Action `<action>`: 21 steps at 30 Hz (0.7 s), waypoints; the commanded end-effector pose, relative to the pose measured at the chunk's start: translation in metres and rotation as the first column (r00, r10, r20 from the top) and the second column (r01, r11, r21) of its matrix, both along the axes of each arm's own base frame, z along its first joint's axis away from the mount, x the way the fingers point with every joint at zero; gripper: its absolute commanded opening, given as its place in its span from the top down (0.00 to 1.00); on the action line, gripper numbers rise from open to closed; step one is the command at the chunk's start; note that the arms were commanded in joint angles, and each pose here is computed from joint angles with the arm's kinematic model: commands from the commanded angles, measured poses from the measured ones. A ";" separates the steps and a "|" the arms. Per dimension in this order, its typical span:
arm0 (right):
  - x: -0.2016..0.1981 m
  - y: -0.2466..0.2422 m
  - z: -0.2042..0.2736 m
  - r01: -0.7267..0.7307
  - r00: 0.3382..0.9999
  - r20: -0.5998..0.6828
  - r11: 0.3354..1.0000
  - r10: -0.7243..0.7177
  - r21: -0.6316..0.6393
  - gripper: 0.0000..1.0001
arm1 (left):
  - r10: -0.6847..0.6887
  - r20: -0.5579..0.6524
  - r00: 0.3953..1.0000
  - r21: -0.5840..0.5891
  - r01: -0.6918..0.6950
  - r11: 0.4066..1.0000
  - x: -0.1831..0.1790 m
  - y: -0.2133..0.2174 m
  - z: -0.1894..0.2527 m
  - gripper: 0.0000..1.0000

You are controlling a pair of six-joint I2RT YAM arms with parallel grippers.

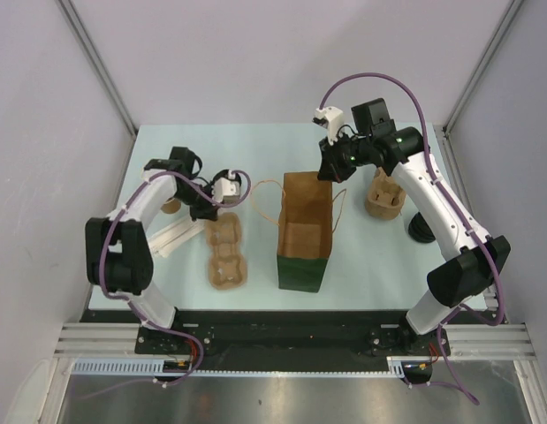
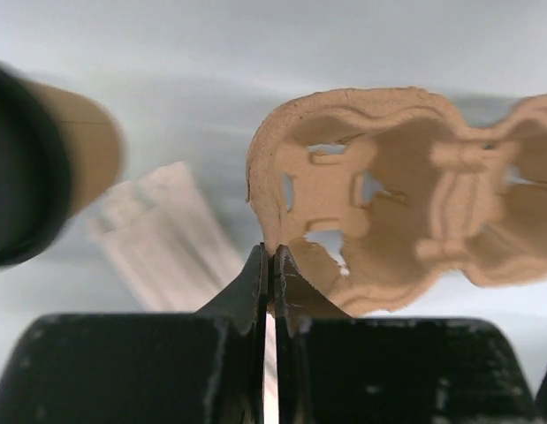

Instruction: Pack the takeout coffee

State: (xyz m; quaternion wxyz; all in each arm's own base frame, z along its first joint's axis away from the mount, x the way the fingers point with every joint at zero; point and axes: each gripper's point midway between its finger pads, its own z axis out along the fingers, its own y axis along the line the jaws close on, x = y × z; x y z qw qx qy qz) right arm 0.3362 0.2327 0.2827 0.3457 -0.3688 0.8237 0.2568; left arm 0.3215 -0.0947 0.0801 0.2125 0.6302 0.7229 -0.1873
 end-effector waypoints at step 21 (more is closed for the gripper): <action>-0.014 0.000 0.033 0.065 0.997 0.022 0.993 -0.067 0.101 1.00 | 0.492 0.726 0.479 -0.635 0.193 0.748 -0.050 -0.081 0.538 1.00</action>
